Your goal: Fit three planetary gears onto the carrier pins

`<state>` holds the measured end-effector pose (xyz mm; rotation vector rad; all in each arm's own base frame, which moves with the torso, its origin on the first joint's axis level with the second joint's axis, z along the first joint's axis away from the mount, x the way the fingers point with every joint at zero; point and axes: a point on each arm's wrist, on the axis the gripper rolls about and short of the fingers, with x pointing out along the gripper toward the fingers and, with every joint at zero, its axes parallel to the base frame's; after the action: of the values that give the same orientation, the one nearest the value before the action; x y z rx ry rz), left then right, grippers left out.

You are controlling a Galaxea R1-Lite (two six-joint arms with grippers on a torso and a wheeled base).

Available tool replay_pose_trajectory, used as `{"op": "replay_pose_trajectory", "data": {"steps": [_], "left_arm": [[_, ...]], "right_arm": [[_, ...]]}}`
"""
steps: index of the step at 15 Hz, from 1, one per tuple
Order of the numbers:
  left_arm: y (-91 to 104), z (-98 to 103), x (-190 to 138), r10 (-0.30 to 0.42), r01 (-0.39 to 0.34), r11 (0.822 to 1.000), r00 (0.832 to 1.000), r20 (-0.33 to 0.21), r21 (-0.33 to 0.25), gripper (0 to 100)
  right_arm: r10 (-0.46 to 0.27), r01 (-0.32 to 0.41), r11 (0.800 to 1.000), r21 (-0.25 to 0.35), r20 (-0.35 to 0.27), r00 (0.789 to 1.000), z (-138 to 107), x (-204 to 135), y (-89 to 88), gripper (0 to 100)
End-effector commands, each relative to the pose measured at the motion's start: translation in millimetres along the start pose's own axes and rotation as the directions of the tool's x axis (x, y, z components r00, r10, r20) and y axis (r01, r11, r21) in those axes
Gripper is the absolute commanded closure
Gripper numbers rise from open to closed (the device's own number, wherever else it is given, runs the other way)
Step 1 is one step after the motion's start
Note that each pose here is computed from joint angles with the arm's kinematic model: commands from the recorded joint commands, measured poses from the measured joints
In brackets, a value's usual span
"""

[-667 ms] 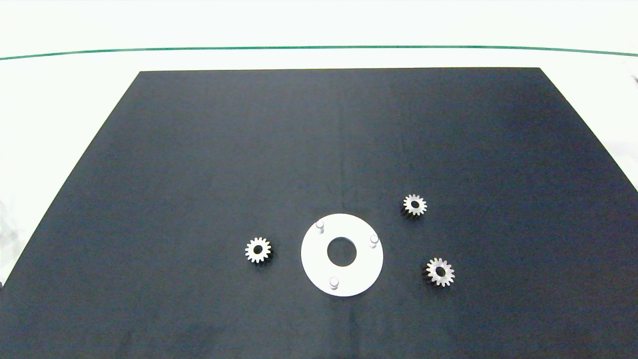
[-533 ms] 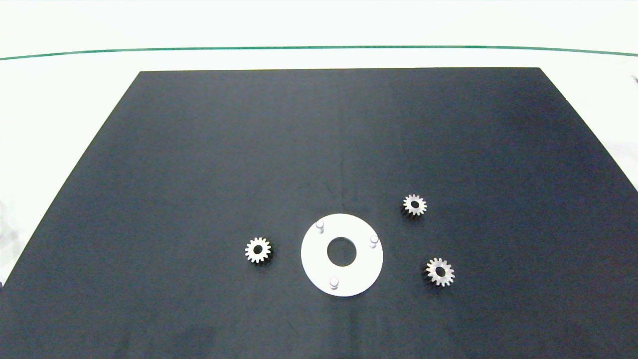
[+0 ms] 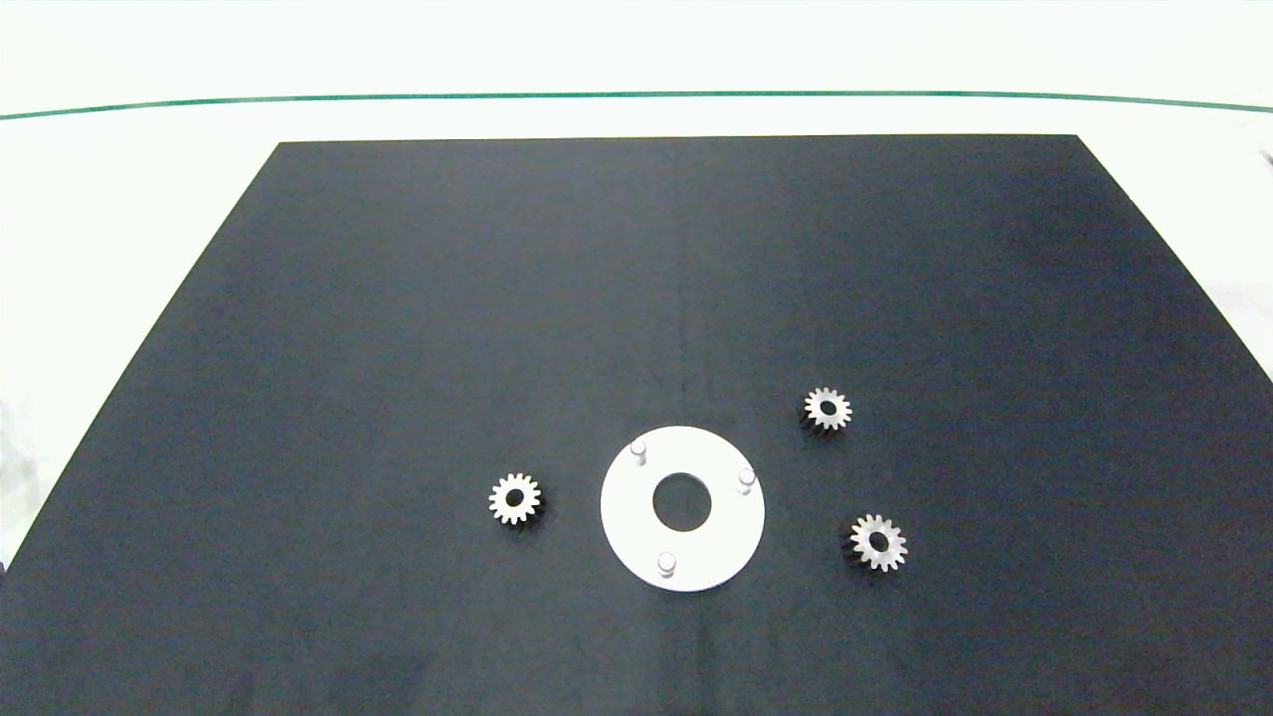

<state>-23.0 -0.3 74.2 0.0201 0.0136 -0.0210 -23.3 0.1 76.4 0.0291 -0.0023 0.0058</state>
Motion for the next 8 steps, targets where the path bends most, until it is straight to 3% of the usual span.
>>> {"op": "replay_pose_trajectory", "data": {"steps": [1,8], "left_arm": [[0.0,0.0,0.1,0.001,-0.001,1.0,1.0,-0.002,0.0,0],[0.3,0.8,-0.1,0.013,-0.013,1.0,1.0,0.001,-0.003,0]], "right_arm": [[0.0,0.0,1.0,0.0,-0.001,1.0,0.1,0.1,0.0,0],[0.0,0.0,1.0,-0.002,-0.002,1.0,-0.1,0.1,0.0,0]]}}
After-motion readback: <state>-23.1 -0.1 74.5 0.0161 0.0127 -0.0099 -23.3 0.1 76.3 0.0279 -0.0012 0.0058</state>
